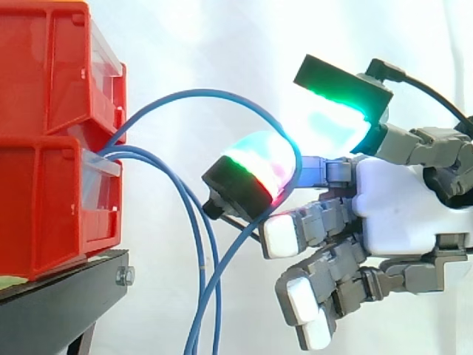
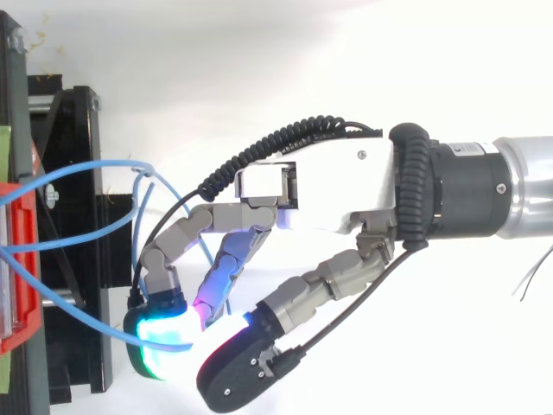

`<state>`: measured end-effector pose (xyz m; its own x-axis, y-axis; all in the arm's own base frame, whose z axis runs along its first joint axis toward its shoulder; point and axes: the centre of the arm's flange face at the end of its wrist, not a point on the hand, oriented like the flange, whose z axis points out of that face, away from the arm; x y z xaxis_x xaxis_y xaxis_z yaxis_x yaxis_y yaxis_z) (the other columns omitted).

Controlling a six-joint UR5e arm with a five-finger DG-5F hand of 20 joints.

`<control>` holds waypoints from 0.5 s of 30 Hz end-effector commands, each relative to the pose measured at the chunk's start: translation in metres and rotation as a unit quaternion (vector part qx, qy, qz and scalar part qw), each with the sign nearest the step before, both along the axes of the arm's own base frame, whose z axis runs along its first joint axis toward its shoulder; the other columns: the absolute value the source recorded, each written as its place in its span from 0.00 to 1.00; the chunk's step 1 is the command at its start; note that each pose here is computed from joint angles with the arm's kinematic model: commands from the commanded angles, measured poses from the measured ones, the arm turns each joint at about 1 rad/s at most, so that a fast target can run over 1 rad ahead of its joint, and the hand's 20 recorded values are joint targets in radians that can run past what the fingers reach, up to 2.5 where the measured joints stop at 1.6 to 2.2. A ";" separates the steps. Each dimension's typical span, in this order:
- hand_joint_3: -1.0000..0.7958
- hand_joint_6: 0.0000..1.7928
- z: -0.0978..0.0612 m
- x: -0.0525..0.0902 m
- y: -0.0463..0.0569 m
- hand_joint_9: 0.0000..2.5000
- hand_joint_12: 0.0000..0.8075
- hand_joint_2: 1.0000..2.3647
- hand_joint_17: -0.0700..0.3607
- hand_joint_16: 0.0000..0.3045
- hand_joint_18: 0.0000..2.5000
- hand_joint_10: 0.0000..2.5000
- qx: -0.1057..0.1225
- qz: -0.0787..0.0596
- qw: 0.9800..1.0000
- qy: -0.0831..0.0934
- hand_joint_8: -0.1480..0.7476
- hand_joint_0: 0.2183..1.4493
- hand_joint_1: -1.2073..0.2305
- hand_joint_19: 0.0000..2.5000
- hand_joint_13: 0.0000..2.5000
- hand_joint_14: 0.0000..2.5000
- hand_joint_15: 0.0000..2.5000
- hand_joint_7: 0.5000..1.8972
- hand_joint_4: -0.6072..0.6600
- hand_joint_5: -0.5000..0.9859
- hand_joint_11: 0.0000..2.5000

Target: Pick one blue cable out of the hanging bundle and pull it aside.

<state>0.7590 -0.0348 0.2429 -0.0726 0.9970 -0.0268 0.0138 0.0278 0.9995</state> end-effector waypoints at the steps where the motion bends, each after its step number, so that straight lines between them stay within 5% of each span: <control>1: 0.44 0.39 -0.001 0.000 0.000 0.34 0.45 0.01 0.42 0.16 0.28 0.00 0.000 0.000 1.000 0.000 0.29 0.33 0.30 0.22 0.32 0.01 0.19 0.50 0.38 0.38 0.03; 15: 0.44 0.38 0.000 0.000 0.000 0.35 0.45 0.01 0.42 0.16 0.28 0.00 0.000 0.000 1.000 0.000 0.30 0.33 0.30 0.22 0.32 0.01 0.19 0.50 0.39 0.38 0.03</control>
<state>0.7589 -0.0348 0.2425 -0.0724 0.9970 -0.0272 0.0146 0.0283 0.9995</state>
